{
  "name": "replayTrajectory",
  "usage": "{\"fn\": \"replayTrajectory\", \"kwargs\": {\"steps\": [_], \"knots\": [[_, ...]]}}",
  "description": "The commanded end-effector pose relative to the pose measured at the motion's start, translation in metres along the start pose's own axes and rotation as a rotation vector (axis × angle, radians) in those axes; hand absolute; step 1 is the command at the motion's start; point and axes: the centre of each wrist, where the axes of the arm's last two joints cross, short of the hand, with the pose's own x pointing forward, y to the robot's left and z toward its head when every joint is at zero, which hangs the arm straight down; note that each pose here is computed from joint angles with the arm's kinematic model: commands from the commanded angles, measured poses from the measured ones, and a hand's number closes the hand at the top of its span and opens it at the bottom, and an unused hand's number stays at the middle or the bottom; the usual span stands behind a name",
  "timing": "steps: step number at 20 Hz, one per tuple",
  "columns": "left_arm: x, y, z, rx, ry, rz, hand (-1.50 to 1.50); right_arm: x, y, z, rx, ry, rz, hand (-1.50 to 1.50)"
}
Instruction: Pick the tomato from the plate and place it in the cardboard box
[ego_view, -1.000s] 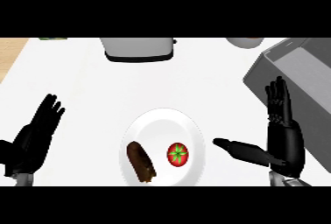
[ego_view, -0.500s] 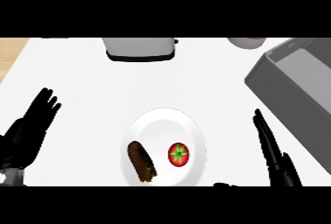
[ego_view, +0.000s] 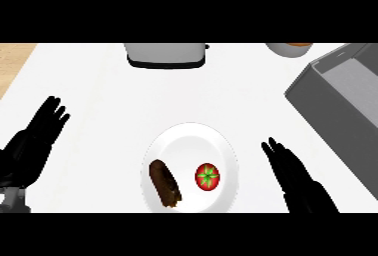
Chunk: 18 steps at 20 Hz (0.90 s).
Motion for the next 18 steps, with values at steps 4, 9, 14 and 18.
{"fn": "replayTrajectory", "kwargs": {"steps": [4, 9, 14, 18], "knots": [[0.001, -0.003, 0.001, -0.028, 0.019, 0.004, 0.00, 0.072, -0.003, -0.012, 0.153, 0.187, 0.112, -1.50], [-0.002, 0.006, 0.001, -0.008, 0.012, 0.002, 0.00, 0.105, 0.008, -0.033, 0.246, 0.248, 0.082, -1.50], [0.000, -0.016, -0.003, -0.015, -0.010, 0.010, 0.00, 0.107, 0.021, -0.047, 0.288, 0.296, 0.107, -1.50], [0.006, -0.003, -0.009, -0.009, 0.008, 0.007, 0.00, 0.110, 0.029, -0.044, 0.302, 0.295, 0.118, -1.50]]}}
